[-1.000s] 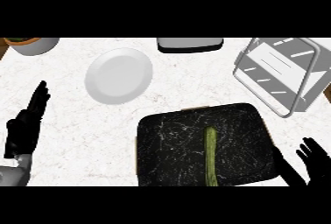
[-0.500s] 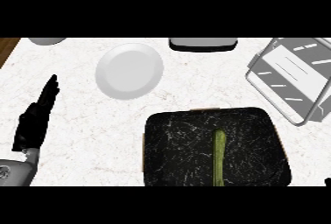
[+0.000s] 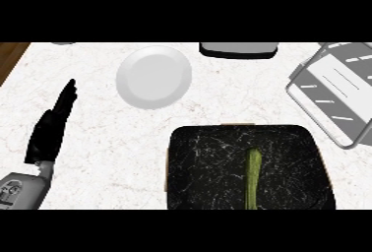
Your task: Pick the squash from the tray and place it in the tiered basket
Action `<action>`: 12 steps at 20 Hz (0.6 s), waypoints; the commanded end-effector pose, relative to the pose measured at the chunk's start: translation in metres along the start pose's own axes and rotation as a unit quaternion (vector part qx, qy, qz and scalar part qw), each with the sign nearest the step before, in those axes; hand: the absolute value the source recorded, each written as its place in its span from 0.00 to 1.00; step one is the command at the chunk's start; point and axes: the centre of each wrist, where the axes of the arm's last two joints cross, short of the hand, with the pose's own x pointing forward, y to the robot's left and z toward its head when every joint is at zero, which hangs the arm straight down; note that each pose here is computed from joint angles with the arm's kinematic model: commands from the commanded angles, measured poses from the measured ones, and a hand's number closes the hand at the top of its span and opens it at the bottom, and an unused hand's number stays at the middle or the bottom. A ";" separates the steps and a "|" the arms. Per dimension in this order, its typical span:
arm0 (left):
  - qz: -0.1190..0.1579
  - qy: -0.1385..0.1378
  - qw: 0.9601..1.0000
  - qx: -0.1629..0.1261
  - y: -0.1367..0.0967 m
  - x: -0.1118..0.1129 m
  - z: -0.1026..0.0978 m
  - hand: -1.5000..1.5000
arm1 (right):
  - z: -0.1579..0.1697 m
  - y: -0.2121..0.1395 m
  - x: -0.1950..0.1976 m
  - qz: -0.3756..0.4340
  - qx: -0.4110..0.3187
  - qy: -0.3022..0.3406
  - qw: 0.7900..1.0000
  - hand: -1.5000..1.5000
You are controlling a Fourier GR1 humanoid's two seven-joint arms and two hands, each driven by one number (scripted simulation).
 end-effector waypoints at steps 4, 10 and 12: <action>0.006 -0.005 1.000 -0.009 -0.008 0.011 -0.011 0.50 | 0.008 -0.009 0.046 0.023 0.025 0.095 0.995 0.00; -0.002 -0.009 1.000 -0.007 -0.003 0.001 -0.007 0.50 | -0.009 0.003 0.052 0.053 0.051 0.143 0.987 0.00; 0.003 0.002 1.000 -0.009 -0.018 -0.003 0.001 0.50 | -0.012 0.006 0.058 0.062 0.052 0.141 0.987 0.00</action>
